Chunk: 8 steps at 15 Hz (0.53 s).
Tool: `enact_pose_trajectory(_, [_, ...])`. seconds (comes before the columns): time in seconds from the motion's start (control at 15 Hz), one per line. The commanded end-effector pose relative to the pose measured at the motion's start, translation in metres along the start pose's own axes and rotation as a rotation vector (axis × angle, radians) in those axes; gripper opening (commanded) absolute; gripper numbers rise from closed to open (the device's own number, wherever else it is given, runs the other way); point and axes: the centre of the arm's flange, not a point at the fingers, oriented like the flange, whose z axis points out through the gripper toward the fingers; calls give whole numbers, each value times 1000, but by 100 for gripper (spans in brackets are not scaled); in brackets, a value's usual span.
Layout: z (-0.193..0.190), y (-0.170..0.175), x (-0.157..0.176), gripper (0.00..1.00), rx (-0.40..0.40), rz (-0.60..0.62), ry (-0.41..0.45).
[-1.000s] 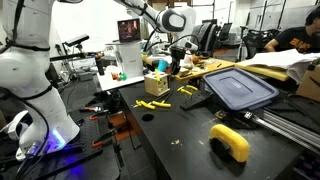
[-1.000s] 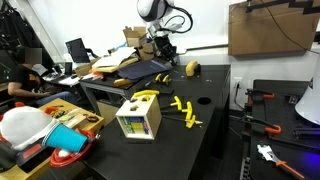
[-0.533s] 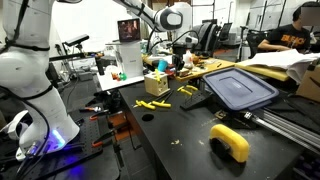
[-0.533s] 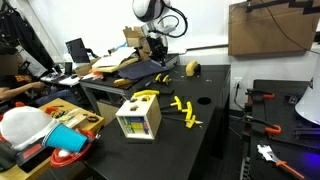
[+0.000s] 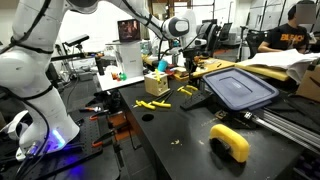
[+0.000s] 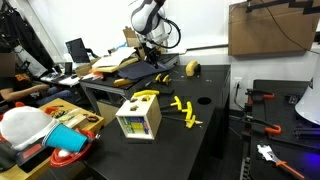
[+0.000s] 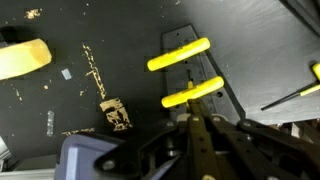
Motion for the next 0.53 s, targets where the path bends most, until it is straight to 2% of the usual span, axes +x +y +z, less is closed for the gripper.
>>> enact_pose_trajectory(0.0, [2,4,29,0,-29,17,49])
enact_pose_trajectory(0.47, [25,8,42,0,-47,33,36])
